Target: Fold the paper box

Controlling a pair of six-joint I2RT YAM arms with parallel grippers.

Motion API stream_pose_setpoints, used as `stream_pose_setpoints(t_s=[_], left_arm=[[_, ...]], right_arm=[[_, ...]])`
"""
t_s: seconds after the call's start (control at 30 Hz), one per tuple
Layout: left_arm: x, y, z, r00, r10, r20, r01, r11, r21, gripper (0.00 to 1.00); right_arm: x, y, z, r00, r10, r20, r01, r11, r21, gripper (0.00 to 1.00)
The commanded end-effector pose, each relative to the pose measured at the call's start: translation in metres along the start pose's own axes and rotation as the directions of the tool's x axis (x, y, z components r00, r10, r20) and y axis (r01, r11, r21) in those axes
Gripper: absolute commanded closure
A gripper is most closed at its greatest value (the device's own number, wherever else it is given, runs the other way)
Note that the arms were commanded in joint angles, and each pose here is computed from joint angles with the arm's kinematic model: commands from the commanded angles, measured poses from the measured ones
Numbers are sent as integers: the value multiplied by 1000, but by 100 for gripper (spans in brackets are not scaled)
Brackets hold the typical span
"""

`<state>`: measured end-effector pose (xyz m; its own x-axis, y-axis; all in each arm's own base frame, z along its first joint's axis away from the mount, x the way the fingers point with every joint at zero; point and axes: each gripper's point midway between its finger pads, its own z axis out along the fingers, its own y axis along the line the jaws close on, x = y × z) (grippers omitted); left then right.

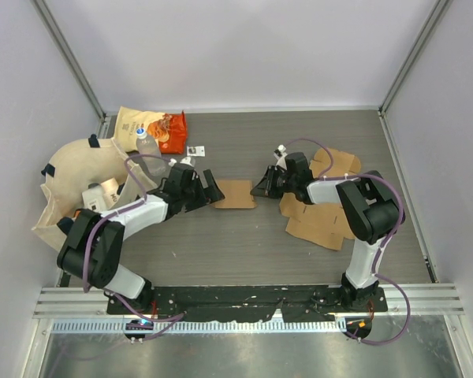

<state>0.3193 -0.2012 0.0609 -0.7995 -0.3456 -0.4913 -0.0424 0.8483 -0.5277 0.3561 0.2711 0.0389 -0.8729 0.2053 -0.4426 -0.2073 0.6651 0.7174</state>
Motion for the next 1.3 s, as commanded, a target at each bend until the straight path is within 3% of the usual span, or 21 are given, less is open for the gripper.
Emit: stream_pose_setpoints(t_s=[0.0,0.17,0.27,0.37,0.43,0.57,0.63,0.73,0.8,0.87,0.9,0.93,1.03,1.2,1.27], left_arm=[[-12,-19,7,999,-24,43,20,996,92,9],[-21,-26,16,997,-43,59,35,992,125,11],[-19,-28,26,998,-46,35,41,990,134,20],[-16,-30,34,997,-80,15,76,985,157,37],[-15,-33,35,994,-108,10,105,980,169,40],[-19,-34,29,985,-167,36,158,970,183,51],[-20,-39,22,981,-187,43,175,963,203,55],[-22,-44,8,970,-240,32,228,949,216,63],[-17,-40,2,959,-283,-10,281,945,169,65],[-17,-42,-7,947,-319,-46,322,931,169,66],[-11,-47,-12,937,-333,-105,348,921,176,67],[-11,-48,-15,931,-342,-127,360,916,178,68],[-9,-56,-27,900,-378,-216,420,886,199,72],[-8,-63,-51,834,-464,-299,534,817,219,76],[-6,-62,-58,781,-526,-336,605,771,200,78]], right_arm=[[11,-16,3,1000,1,-17,-1,1000,17,90],[11,-18,4,1000,6,-22,-6,1000,12,90],[11,-18,6,1000,8,-25,-8,1000,10,90],[10,-20,7,1000,10,-21,-10,1000,17,89],[10,-20,6,1000,15,-18,-14,1000,20,87],[-3,-12,-3,999,-27,26,26,999,31,70],[-4,-18,-14,997,-69,23,66,991,113,65],[-23,-9,-46,963,-264,59,237,929,284,50],[-34,16,-76,864,-499,61,422,786,451,41],[-32,42,-91,751,-658,53,544,663,514,38],[-31,51,-101,652,-757,33,613,553,564,38],[-15,87,-105,568,-820,70,682,517,518,37],[17,126,-108,397,-909,129,804,412,430,36],[37,144,-99,285,-950,132,859,314,405,36],[49,147,-92,220,-970,101,890,242,386,36]])
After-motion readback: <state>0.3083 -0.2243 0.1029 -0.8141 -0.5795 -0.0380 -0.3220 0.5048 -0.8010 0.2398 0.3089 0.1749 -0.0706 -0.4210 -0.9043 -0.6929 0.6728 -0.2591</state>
